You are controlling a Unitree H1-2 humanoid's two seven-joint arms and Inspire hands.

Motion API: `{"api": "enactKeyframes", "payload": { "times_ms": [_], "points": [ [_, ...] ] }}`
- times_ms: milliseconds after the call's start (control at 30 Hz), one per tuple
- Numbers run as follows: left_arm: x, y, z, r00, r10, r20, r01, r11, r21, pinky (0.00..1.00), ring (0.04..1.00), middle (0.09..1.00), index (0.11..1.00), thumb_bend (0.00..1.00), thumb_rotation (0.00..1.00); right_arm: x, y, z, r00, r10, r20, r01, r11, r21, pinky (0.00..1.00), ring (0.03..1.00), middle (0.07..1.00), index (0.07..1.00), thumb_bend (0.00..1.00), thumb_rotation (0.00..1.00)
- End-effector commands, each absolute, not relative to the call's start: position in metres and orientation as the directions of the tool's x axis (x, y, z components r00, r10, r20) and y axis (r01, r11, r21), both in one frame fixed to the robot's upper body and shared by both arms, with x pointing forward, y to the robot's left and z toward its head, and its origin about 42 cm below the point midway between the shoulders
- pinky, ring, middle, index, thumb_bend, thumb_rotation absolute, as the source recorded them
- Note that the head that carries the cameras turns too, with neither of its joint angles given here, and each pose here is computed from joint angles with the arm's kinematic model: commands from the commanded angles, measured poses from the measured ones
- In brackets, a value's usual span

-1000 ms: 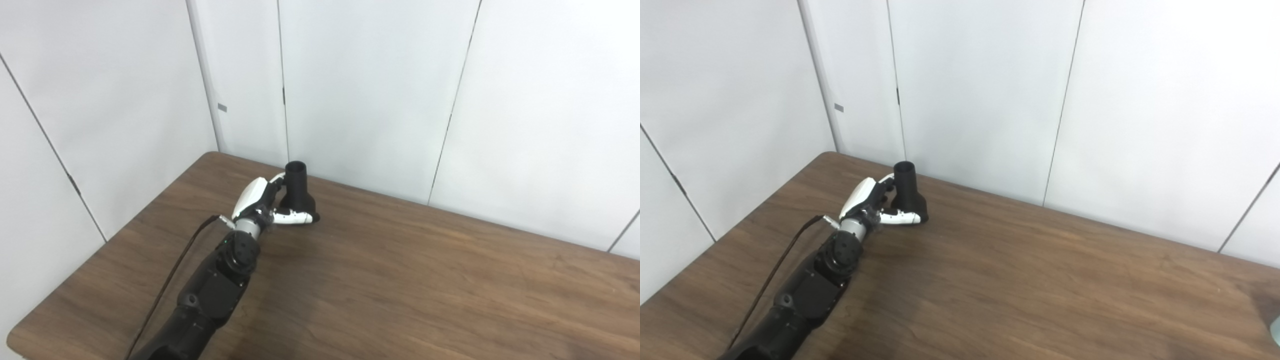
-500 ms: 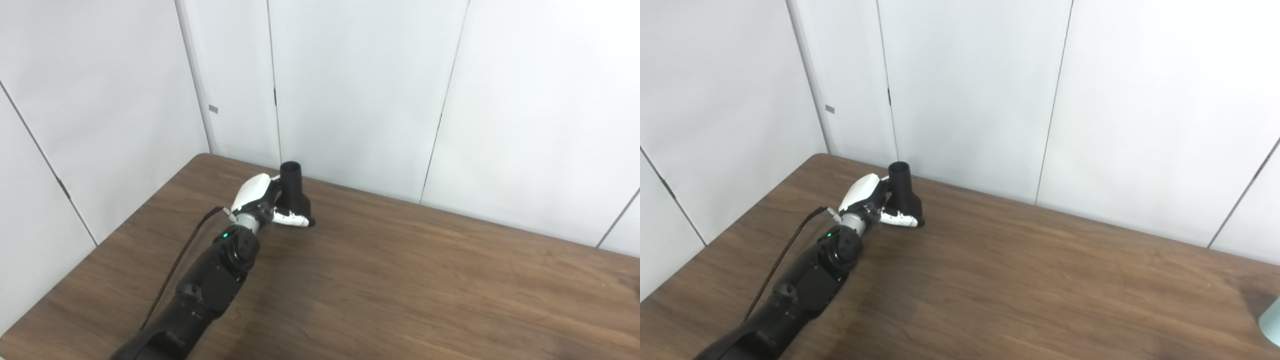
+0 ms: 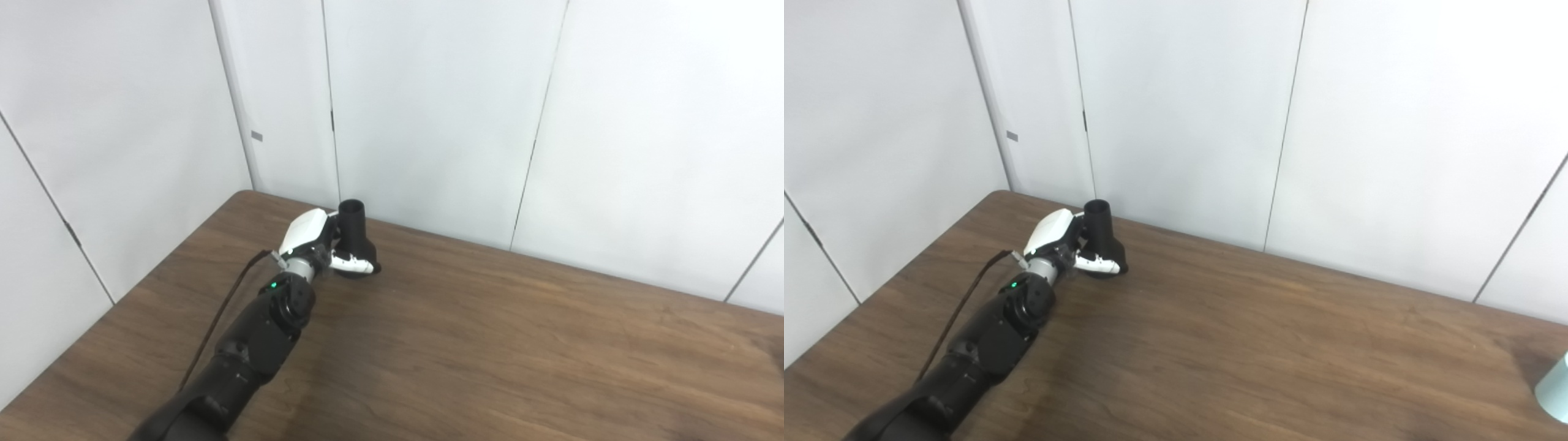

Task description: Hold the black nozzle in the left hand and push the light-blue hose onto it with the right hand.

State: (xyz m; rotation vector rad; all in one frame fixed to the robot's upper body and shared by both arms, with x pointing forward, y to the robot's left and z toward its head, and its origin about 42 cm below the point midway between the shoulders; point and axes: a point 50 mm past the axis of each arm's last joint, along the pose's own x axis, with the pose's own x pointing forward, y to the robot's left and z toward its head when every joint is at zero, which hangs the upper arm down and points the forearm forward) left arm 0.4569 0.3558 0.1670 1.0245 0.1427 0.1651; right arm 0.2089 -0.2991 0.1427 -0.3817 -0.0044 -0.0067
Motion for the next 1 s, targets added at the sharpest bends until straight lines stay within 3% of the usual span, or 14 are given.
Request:
{"api": "enactKeyframes", "payload": {
  "times_ms": [0,133,267,500,700,967],
  "points": [
    [0.436,0.354,0.120,0.957,0.190,-0.221,0.091,0.526,0.845,0.60,0.741,0.747,0.761,1.00,0.24,0.203,-0.298,0.143,0.999,0.029,-0.029,-0.038,0.919,-0.392,0.53,0.631,0.667,0.662,0.28,0.00],
    [0.434,0.356,0.119,0.959,0.174,-0.226,0.117,0.484,0.867,0.54,0.682,0.694,0.736,1.00,0.27,0.203,-0.298,0.143,0.999,0.029,-0.032,-0.039,0.924,-0.380,0.54,0.636,0.669,0.666,0.29,0.00],
    [0.433,0.357,0.119,0.954,0.164,-0.250,0.161,0.423,0.892,0.69,0.791,0.736,0.709,1.00,0.30,0.203,-0.298,0.144,0.999,0.037,-0.024,-0.043,0.921,-0.386,0.55,0.638,0.669,0.664,0.28,0.00],
    [0.432,0.357,0.116,0.948,0.136,-0.289,0.237,0.310,0.921,0.82,0.899,0.847,0.752,1.00,0.32,0.203,-0.298,0.145,0.999,0.038,-0.031,-0.047,0.922,-0.385,0.54,0.634,0.667,0.663,0.29,0.00],
    [0.431,0.358,0.114,0.940,0.103,-0.326,0.304,0.184,0.935,0.92,0.885,0.857,0.796,1.00,0.30,0.202,-0.298,0.146,0.998,0.042,-0.038,-0.054,0.917,-0.395,0.55,0.641,0.672,0.664,0.29,0.00],
    [0.429,0.359,0.108,0.944,0.091,-0.318,0.300,0.170,0.939,0.90,0.827,0.805,0.746,1.00,0.29,0.203,-0.298,0.146,0.998,0.050,-0.036,-0.060,0.920,-0.388,0.53,0.618,0.656,0.650,0.30,0.00]
  ]
}}
